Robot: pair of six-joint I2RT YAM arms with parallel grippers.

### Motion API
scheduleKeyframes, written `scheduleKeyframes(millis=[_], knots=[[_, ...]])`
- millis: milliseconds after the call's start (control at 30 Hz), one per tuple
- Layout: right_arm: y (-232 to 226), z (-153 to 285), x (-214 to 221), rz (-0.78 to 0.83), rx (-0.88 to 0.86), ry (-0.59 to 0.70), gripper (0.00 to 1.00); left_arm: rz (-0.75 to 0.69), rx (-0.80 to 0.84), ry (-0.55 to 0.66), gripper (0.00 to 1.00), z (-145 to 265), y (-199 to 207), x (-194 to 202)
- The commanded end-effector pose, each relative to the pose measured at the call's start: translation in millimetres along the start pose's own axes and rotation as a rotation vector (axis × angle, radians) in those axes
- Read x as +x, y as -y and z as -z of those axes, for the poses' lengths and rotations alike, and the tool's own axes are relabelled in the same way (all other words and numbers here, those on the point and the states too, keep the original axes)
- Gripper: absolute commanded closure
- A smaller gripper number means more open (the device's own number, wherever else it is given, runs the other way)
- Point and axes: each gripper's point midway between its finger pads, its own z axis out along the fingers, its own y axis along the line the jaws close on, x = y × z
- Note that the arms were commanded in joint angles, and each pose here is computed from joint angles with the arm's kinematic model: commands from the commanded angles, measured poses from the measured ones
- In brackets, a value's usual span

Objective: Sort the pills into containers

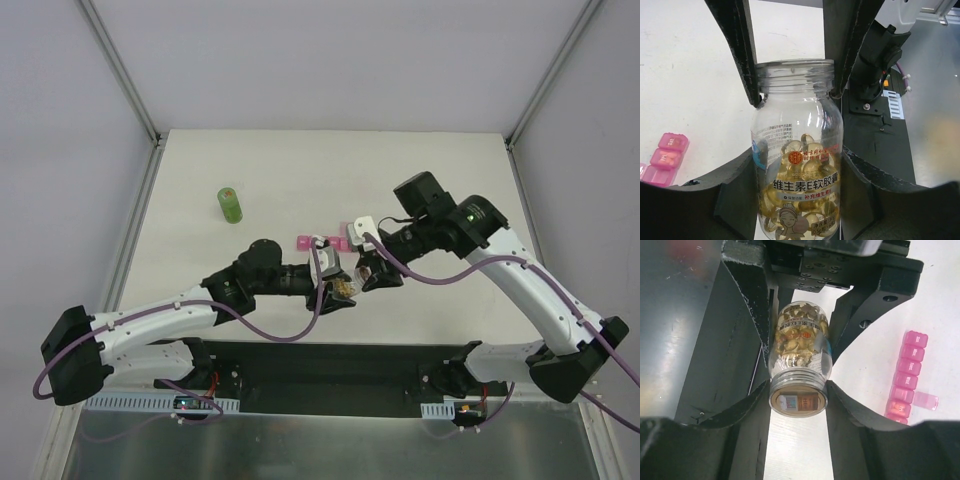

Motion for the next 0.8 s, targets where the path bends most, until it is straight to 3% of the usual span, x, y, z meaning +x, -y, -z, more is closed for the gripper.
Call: scheduleKeyframes(millis=[0,133,167,333,600,700,767], knots=[[-1.6,6.1,-23.8,-0.118,0.016,0.057,0.41,-0.03,-0.007,-0.007,1.0,0.1,-4.6,8.7],[10.6,23.6,-42.4,-0.321,0.087,0.106,0.16,-0.056,-0.101,0.009,1.0,3.6,-20.2,9.2],[17.1,30.9,-48.8,-0.358,0.107,0.144,0.01,-0.067,-0.137,0.025,1.0,5.7,-25.7,7.1],[30.5,39.0,-52.1,-0.621,0.099,0.252,0.03,-0.081,-0.229,0.073,1.0,11.5,-39.2,-0.3],[56.1,6.7,-10.9,-0.925,0.178,0.229,0.03,-0.055,-0.345,0.137,1.0,13.9,-59.1,-14.0],[59.2,2.6,-15.1,-0.973,0.132,0.253,0.01,-0.047,-0.36,0.137,1.0,11.3,-63.1,-14.8],[60.5,2.0,-18.9,-0.974,0.115,0.267,0.09,-0.045,-0.368,0.136,1.0,10.5,-65.0,-15.0]])
